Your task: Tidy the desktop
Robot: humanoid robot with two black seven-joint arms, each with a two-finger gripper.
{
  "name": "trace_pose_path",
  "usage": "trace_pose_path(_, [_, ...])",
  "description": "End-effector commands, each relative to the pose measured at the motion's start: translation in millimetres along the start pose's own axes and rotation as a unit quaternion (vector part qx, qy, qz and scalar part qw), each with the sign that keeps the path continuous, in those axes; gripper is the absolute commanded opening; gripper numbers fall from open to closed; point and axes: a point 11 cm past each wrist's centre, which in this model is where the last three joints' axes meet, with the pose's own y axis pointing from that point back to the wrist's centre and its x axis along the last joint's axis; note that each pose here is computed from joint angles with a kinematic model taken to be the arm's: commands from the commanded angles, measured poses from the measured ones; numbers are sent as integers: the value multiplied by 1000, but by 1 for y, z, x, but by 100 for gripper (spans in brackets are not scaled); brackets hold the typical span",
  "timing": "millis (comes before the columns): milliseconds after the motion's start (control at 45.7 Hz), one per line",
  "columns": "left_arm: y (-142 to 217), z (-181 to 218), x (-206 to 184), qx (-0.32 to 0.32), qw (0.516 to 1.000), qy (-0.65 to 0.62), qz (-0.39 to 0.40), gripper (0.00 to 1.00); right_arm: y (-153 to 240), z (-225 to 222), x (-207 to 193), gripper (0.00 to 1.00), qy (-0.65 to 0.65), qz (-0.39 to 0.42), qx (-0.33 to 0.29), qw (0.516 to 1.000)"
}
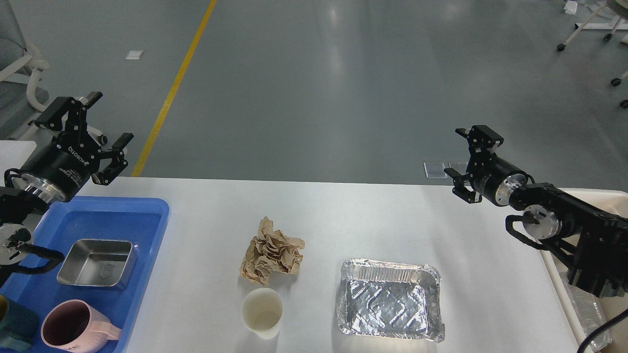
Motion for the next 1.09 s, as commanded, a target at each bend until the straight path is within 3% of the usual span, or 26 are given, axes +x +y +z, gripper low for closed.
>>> trace_pose_path(0, [-3,-4,-7,-24,999,33,1,97,5,-5,5,100,4,-3,1,1000])
trace_pose_path(284, [0,-41,-19,-41,994,104,20,97,22,-22,21,100,15,-20,9,1000])
trace_pose_path(568, [9,-30,-3,-59,994,87,29,97,43,-42,33,100,34,-26,20,999])
trace_pose_path(1071, [9,-29,-10,-62,994,92,4,97,177,-70,50,100,320,-97,-41,942])
